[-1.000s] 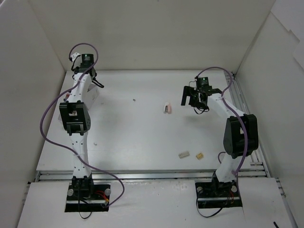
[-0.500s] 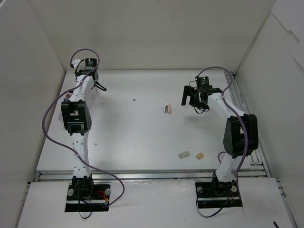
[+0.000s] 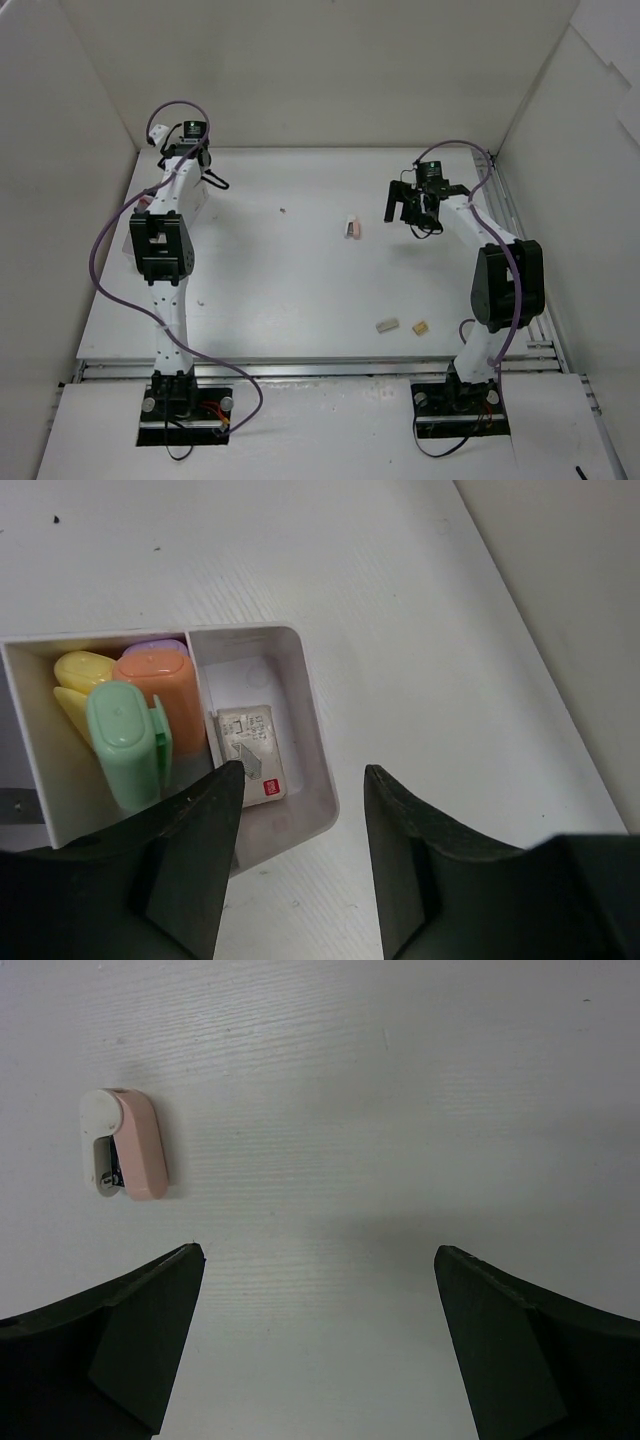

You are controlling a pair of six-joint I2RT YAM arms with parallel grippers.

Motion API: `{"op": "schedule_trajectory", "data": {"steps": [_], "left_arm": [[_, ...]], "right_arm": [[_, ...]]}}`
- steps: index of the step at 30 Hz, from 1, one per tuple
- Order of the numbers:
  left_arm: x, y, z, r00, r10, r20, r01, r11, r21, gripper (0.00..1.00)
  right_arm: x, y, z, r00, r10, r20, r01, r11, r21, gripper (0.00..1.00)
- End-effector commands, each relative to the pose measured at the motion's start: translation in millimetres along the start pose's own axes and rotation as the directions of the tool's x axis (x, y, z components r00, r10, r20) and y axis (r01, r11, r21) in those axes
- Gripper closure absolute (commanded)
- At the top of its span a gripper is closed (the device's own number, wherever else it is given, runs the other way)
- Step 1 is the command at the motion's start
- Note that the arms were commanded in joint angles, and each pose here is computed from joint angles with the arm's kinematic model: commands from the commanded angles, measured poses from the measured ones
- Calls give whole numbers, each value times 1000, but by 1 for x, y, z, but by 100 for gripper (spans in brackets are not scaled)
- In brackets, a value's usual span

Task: Sort the stationery into containers
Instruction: Place the stationery in the storage box, then pick up the stapler from the center of the board.

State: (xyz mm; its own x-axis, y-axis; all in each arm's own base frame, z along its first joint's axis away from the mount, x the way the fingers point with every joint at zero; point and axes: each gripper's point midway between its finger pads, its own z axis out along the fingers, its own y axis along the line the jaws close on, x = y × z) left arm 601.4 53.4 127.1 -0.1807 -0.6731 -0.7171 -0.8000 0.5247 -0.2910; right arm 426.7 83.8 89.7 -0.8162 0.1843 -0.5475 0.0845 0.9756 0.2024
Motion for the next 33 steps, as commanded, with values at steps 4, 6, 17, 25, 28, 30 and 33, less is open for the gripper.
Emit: {"op": "schedule_trajectory", "data": {"steps": [4,6,17,25,28,30,33], "left_arm": [[-46,1,-42,995,-68,70,67,998,17,53],[-48,-1,-44,995,-68,69,66,997,28,52],[-52,-73,-114,970,186,158,-229,918,323,18],[-12,-118,-202,878,416,239,-475,685,552,0],[41,-139,-241,799,548,248,-543,478,690,1],[73,-140,-259,736,622,267,-580,376,723,0],[111,-133,-287,637,696,331,-653,260,711,0]], "right_arm": [[-16,-4,-12,999,-11,48,10,1000,15,2],[-17,-3,-13,998,-12,54,11,1000,11,2],[-21,6,-24,997,-27,71,29,999,-31,2],[-18,1,-38,996,-4,92,6,1000,-24,2],[-11,-5,-42,995,35,98,-36,999,8,2],[-1,-10,-42,994,65,85,-67,997,23,2],[17,-15,-53,992,97,78,-100,995,29,2]]}}
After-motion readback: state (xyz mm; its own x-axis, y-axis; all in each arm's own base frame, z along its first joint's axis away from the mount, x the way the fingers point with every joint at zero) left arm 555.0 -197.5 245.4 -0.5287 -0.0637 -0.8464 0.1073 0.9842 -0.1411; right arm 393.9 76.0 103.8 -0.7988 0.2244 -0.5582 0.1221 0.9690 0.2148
